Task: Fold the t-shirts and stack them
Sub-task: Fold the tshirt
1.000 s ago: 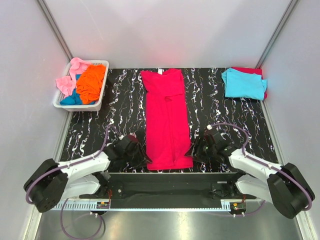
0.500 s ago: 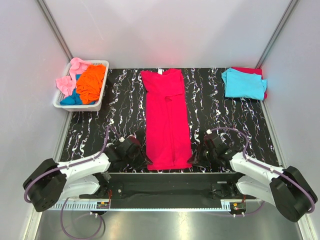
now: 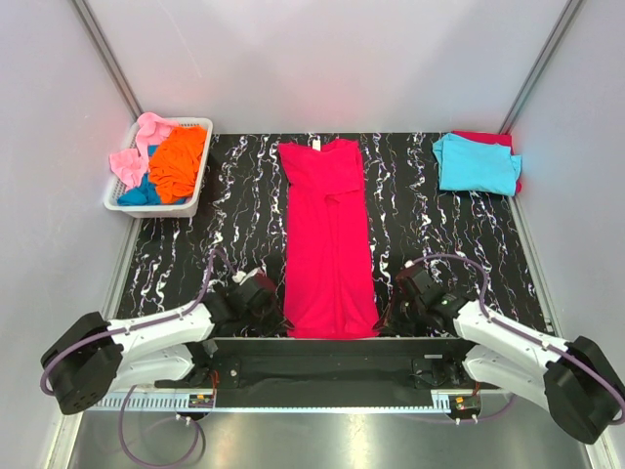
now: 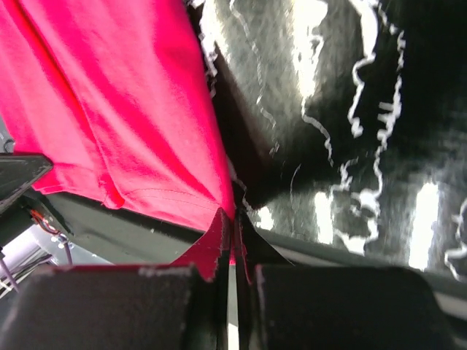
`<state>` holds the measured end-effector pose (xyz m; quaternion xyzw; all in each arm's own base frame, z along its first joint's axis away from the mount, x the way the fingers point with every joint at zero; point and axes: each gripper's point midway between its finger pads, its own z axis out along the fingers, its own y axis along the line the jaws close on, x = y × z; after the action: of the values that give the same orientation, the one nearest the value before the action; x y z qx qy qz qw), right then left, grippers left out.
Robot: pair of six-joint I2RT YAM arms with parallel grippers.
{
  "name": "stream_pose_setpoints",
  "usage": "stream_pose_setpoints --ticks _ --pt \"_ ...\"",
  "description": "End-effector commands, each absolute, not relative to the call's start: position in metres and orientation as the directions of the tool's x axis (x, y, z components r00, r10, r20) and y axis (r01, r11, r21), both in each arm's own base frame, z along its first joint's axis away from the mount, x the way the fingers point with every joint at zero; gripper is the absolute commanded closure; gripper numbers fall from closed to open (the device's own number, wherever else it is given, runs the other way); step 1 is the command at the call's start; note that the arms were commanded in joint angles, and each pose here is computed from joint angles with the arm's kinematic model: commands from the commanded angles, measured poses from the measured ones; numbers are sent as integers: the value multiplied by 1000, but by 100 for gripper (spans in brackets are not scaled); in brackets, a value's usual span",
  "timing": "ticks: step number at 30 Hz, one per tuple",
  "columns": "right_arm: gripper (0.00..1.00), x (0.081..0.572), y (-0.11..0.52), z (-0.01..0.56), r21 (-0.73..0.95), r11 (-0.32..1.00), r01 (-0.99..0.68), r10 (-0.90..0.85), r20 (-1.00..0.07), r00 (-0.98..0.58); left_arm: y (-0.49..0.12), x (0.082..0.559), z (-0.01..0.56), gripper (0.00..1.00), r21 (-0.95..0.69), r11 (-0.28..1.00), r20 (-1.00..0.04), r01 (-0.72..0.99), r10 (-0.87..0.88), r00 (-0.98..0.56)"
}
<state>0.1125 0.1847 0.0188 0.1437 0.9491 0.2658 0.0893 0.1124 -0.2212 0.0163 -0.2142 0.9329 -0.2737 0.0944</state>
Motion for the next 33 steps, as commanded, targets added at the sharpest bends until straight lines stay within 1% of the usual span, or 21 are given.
stream_pose_setpoints --ticks 1,5,7,13,17,23,25,27,30,32,33 --pt "100 112 176 32 488 841 233 328 -118 -937 -204 111 14 100 -489 795 -123 -359 -470 -874" --pt "100 109 176 44 492 847 202 302 -134 -944 -203 110 21 100 -495 802 -161 -334 -463 -872" --pt "100 113 179 55 508 845 165 283 -165 -945 -208 113 29 100 -512 801 -186 -309 -455 -871" --pt "100 126 187 81 531 844 73 233 -241 -942 -219 134 62 100 -538 819 -304 -199 -409 -860" --pt "100 139 189 86 501 864 48 216 -283 -935 -216 155 85 100 -508 843 -404 -177 -415 -815" --pt "100 164 190 106 465 885 4 204 -381 -902 -210 177 113 100 -479 859 -502 -180 -436 -747" --pt "100 174 192 112 448 894 -14 192 -411 -891 -208 181 119 100 -467 865 -521 -182 -436 -734" --pt "100 179 194 111 428 903 -22 175 -414 -893 -207 186 121 100 -451 874 -541 -181 -429 -723" --pt "100 196 198 120 395 917 -56 148 -468 -871 -208 192 129 100 -442 879 -559 -180 -427 -710" --pt "100 204 199 117 368 928 -61 132 -475 -870 -209 195 130 100 -433 883 -568 -180 -423 -706" --pt "100 211 202 123 360 930 -76 121 -495 -860 -210 198 131 100 -430 885 -573 -179 -421 -703"
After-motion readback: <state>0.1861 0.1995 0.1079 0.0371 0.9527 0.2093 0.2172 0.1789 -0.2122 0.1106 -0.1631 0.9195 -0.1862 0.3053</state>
